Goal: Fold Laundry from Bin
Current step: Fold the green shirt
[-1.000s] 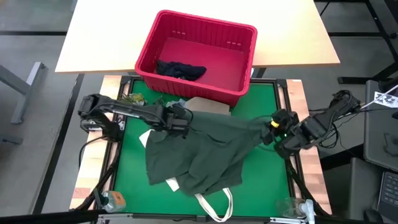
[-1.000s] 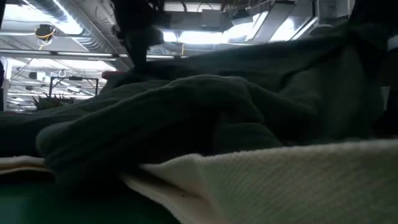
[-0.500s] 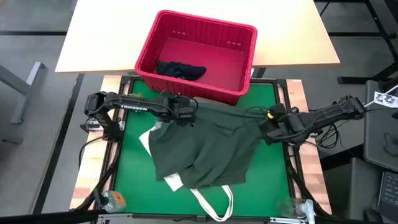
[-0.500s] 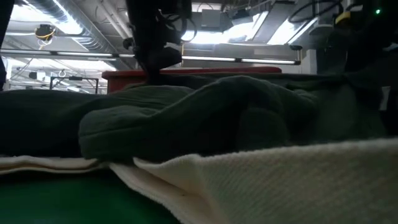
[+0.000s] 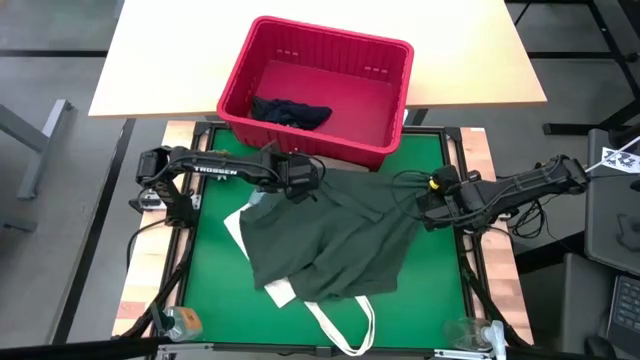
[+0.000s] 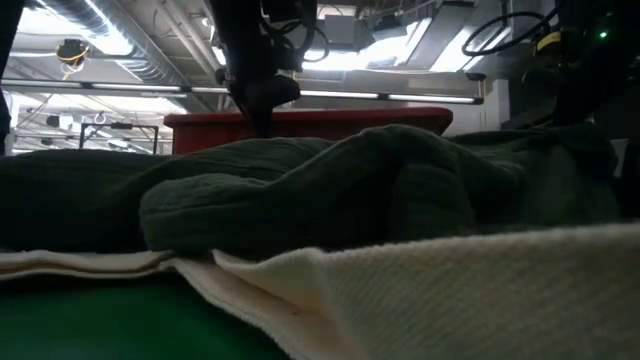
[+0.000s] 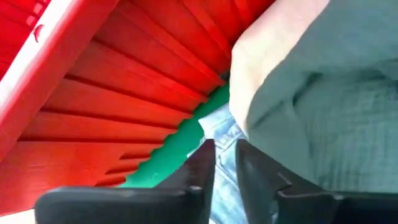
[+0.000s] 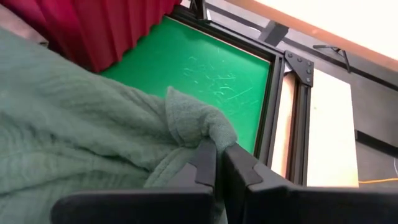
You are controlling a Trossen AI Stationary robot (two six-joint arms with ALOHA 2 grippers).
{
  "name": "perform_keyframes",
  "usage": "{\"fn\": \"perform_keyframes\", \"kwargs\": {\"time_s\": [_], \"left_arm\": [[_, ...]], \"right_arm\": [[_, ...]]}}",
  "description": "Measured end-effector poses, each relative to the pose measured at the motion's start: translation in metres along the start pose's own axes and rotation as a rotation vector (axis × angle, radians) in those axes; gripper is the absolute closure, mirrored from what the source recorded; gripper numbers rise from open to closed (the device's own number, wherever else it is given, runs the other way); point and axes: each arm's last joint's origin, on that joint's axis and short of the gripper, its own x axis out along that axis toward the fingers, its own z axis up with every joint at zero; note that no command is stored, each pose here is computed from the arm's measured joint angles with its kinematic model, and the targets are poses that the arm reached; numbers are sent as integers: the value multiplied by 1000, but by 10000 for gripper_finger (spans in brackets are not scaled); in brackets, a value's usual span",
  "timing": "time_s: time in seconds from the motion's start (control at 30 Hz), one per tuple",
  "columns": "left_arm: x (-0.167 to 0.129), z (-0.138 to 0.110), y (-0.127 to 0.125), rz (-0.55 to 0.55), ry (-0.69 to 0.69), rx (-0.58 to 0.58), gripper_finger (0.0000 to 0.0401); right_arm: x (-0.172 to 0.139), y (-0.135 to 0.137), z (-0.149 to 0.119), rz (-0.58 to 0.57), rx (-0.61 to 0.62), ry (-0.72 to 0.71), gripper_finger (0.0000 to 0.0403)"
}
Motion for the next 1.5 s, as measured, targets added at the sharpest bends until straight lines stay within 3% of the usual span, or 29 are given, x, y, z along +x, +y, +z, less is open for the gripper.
{"fn": "perform_keyframes", "kwargs": {"time_s": [0.17,0.4,0.6,0.73,0.9,1.13,1.27,1.5], "left_arm": [[2,1,2,4,2,7,294],[-3,6,6,-29,-4,45,274],[-26,18,3,-257,-10,135,284],[-47,20,-3,-483,20,161,290],[-70,6,-26,-752,130,182,291],[-105,-30,-64,-887,191,325,291],[-120,-55,-83,-893,238,350,288],[-138,-95,-108,-854,271,318,238]], "right_arm": [[0,0,0,0,-39,0,371],[0,-5,0,-37,-122,4,278],[-9,-5,6,23,-271,97,227],[-20,-2,10,119,-263,261,220],[-22,14,3,310,-196,484,225],[-24,57,-2,768,-222,559,226],[-31,80,-4,1012,-249,510,226],[-50,111,-29,1169,-399,405,226]]}}
